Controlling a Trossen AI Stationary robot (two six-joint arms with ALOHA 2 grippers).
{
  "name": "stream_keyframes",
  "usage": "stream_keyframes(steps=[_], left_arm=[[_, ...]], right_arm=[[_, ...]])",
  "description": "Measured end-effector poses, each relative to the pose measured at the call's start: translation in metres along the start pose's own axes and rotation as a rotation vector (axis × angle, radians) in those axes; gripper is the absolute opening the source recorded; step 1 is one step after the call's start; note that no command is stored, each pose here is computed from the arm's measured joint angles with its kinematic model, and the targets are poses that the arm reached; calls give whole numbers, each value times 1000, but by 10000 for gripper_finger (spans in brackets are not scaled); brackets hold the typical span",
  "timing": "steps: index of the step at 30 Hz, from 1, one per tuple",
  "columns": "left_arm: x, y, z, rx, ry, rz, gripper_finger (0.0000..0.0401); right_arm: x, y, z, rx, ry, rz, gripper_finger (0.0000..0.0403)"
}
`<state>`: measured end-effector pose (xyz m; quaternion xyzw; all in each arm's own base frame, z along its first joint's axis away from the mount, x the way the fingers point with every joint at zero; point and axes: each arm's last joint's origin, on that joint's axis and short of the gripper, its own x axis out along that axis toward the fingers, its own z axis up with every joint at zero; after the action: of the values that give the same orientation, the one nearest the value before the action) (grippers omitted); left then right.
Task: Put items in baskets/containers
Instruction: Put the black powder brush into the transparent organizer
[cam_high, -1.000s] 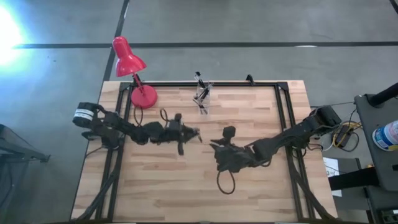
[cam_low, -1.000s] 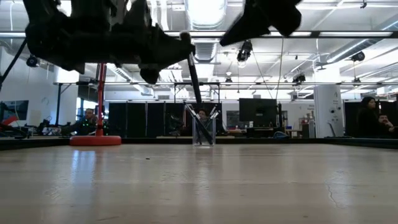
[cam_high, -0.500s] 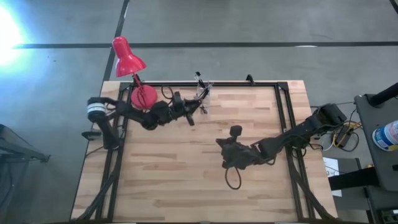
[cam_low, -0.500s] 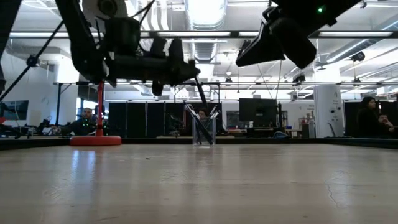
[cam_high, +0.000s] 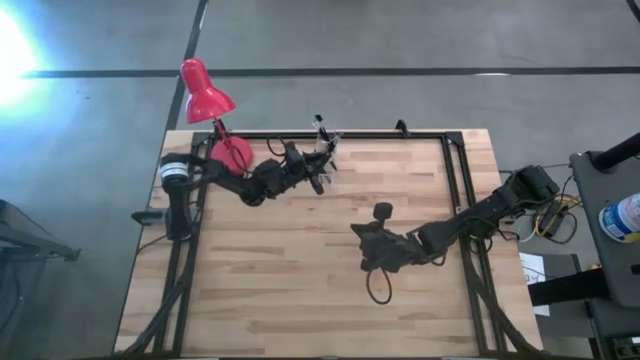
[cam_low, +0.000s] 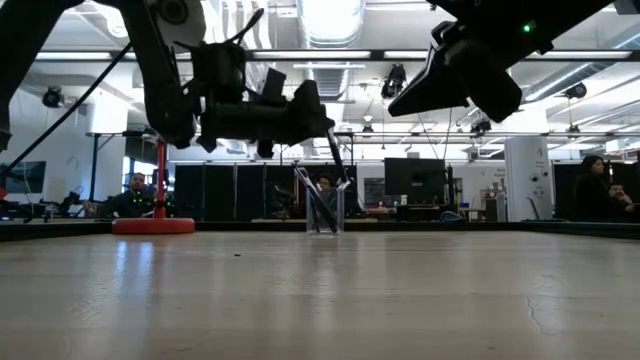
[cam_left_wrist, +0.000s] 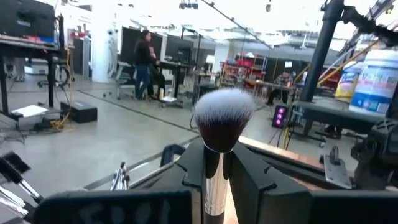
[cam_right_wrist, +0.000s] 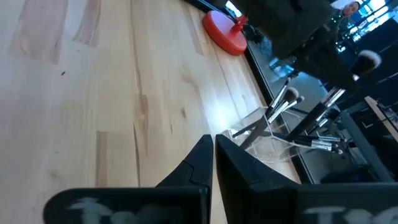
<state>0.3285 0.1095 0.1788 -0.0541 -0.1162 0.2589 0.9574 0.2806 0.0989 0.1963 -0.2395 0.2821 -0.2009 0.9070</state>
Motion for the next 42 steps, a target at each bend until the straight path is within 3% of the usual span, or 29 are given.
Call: stream_keyframes(steps=[7, 17, 22, 31, 42], left_arm=[[-5, 1, 8, 8, -28, 29, 40], [-3, 8, -5, 21, 113, 85, 40], [-2, 15, -7, -57, 127, 135, 40], [-2, 19, -9, -154, 140, 155, 118], [-3, 18, 1, -153, 150, 147, 119]], right_arm=[[0, 0, -1, 14, 1, 0, 13], [0, 0, -1, 14, 1, 1, 13], [0, 0, -1, 15, 1, 3, 13], [0, 0, -1, 14, 1, 3, 13], [0, 1, -1, 10, 4, 11, 13]])
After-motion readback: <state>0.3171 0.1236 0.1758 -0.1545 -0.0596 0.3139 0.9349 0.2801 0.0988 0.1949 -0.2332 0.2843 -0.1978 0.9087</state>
